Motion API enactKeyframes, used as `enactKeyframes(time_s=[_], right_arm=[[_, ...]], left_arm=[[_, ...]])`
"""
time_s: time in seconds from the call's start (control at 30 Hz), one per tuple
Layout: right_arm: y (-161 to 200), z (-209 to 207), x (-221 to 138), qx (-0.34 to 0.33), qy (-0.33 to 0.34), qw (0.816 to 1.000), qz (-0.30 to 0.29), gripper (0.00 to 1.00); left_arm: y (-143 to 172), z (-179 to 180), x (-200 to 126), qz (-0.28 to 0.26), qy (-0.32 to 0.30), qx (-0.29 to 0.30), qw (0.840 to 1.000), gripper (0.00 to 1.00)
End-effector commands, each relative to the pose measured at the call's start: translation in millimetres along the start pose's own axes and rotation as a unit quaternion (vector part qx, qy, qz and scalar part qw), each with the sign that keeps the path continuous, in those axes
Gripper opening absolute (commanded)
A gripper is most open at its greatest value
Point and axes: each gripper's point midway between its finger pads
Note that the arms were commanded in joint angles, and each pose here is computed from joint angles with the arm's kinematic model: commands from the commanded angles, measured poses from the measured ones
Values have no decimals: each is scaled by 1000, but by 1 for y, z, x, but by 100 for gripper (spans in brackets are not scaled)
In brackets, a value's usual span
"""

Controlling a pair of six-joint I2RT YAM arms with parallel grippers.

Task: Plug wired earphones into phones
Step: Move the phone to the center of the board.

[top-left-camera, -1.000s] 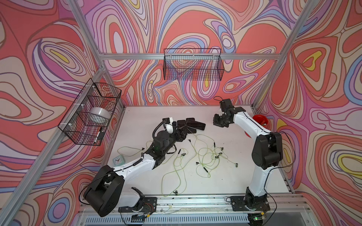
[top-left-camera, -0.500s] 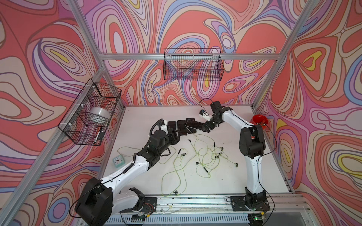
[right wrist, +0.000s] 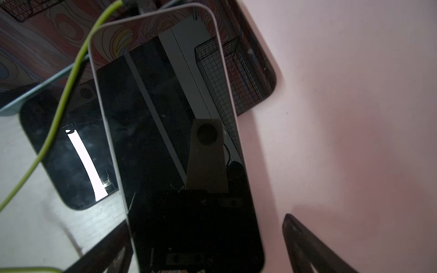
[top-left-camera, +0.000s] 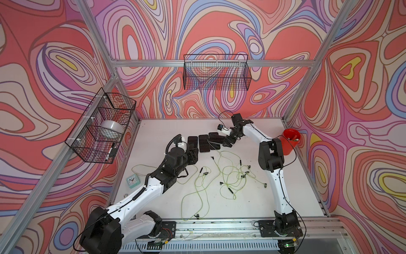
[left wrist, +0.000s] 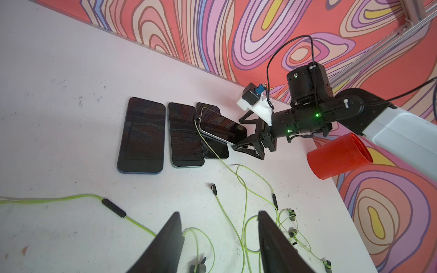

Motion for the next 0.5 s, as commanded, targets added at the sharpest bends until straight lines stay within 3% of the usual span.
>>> enactKeyframes(time_s=[0.0,0.2,0.47], right_arm=[[3,15,14,-12,-32,999,11,94],[9,21,21,-18,-46,999,16,73],[26,21,8,6,-36,999,23,58]], left_arm=[[5,9,4,8,-16,8,1000,54],[5,7,9,10,-15,13,1000,53],[3,8,7,9,-19,20,1000,52]])
Point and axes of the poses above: each gripper's point midway between its finger pads, its own x axis out along the fingers, its own z axis along the line the jaws close on, y = z × x, and after that the axes turned 4 degrees about -x, right-handed
